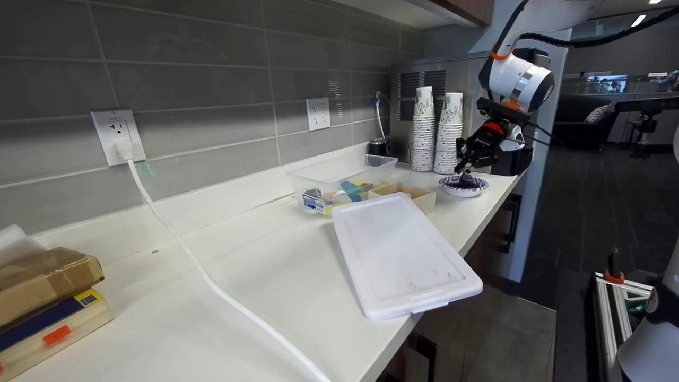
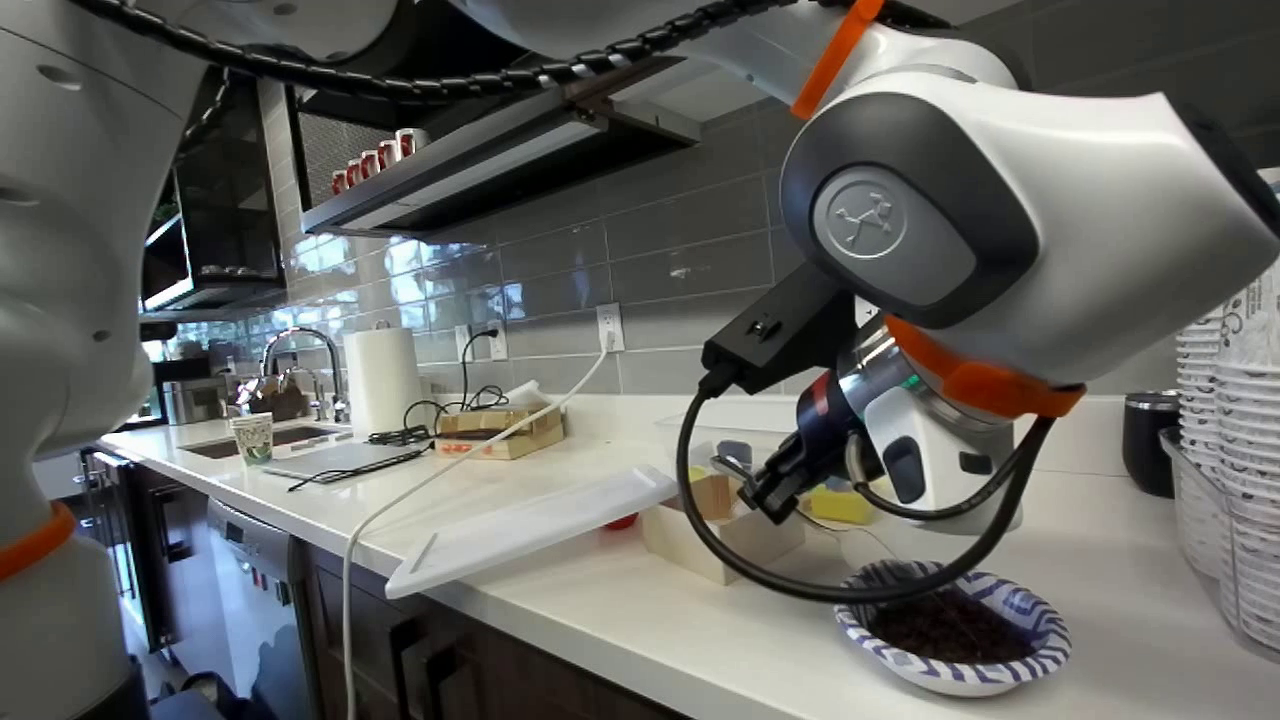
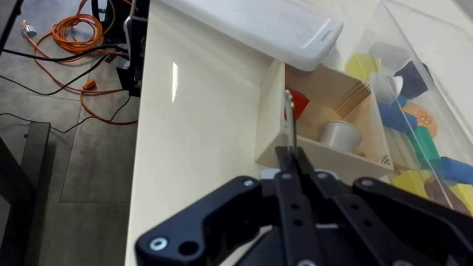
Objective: Use the cake slicer to stir in the bowl
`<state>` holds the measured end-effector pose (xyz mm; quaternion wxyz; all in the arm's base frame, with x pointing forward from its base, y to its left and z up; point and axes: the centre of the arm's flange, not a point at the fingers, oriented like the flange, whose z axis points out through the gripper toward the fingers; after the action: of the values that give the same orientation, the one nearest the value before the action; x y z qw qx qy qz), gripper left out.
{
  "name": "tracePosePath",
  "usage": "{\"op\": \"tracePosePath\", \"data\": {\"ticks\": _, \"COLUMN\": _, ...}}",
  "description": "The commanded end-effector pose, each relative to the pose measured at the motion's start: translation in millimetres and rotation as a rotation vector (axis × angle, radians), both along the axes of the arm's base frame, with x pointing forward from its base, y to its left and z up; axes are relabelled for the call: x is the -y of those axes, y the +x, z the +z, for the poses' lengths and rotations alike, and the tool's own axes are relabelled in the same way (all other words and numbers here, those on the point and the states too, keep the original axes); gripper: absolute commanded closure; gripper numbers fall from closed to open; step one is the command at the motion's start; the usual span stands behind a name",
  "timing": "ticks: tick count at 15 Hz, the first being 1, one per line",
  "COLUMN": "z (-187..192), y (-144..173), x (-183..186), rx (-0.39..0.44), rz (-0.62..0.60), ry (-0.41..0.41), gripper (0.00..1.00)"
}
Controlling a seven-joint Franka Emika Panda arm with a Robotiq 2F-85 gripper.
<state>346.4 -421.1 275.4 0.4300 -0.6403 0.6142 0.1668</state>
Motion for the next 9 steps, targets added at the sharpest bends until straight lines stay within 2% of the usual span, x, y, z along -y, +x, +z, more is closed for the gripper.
{"op": "tracePosePath", "data": {"ticks": 1, "z": 0.5, "y": 7.5, "x": -4.7, "rx": 0.002, "rz": 0.021, "ry": -0.031, "gripper": 0.99}}
{"op": "tracePosePath", "data": {"ticks": 9, "z": -1.7, "y": 19.1, "x": -13.8, "rx": 0.069, "rz": 0.052, "ry": -0.034, "gripper": 0.99}}
